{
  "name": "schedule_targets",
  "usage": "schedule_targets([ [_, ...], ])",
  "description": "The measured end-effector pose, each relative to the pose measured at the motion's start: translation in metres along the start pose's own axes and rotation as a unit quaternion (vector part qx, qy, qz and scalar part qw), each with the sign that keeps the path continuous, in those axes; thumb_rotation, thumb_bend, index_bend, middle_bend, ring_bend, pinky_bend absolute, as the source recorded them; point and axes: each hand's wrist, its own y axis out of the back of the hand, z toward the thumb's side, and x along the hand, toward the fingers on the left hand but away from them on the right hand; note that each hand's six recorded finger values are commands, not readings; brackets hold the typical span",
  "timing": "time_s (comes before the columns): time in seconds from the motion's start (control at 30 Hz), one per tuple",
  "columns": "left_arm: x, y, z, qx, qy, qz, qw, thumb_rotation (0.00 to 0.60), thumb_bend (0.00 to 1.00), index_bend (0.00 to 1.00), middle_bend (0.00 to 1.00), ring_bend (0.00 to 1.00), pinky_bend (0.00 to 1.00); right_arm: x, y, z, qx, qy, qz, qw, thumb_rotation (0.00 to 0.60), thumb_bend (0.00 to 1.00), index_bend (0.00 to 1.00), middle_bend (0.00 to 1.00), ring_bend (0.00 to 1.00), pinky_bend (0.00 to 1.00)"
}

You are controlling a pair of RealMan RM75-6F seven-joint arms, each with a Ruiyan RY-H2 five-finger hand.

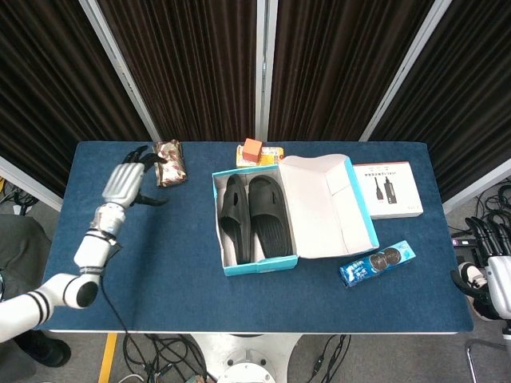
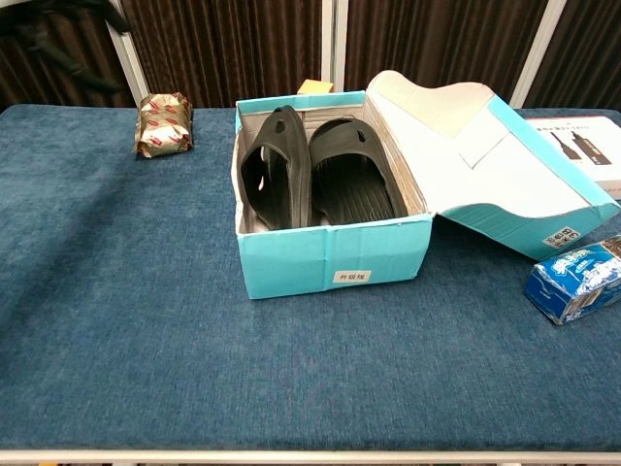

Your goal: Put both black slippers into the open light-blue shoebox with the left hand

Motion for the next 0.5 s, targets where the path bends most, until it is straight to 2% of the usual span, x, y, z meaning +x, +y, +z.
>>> schedule_targets([
  [0.23,-0.073,0.017,-0.079,0.029,0.077,0.055,0.9951,0.6,0.0,0.27,0.22,0.03,0.1,0.002,-0.017,-0.001,-0.022,0.006,0.019,0.9996,0.6,0.16,0.0,0.07,0.0,0.03],
  [0.37,-0.118,0.02,-0.106,0.045,0.108,0.071,0.9906,0.6,0.0,0.27,0.22,0.03,0.1,0.009,-0.023,-0.001,-0.041,0.005,0.025,0.9988,0.6,0.16,0.0,0.07,0.0,0.03],
  [0.5,-0.156,0.021,-0.113,0.061,0.128,0.086,0.9862,0.6,0.0,0.27,0.22,0.03,0.1,0.019,-0.028,-0.005,-0.046,0.002,0.024,0.9987,0.6,0.17,0.0,0.07,0.0,0.03],
])
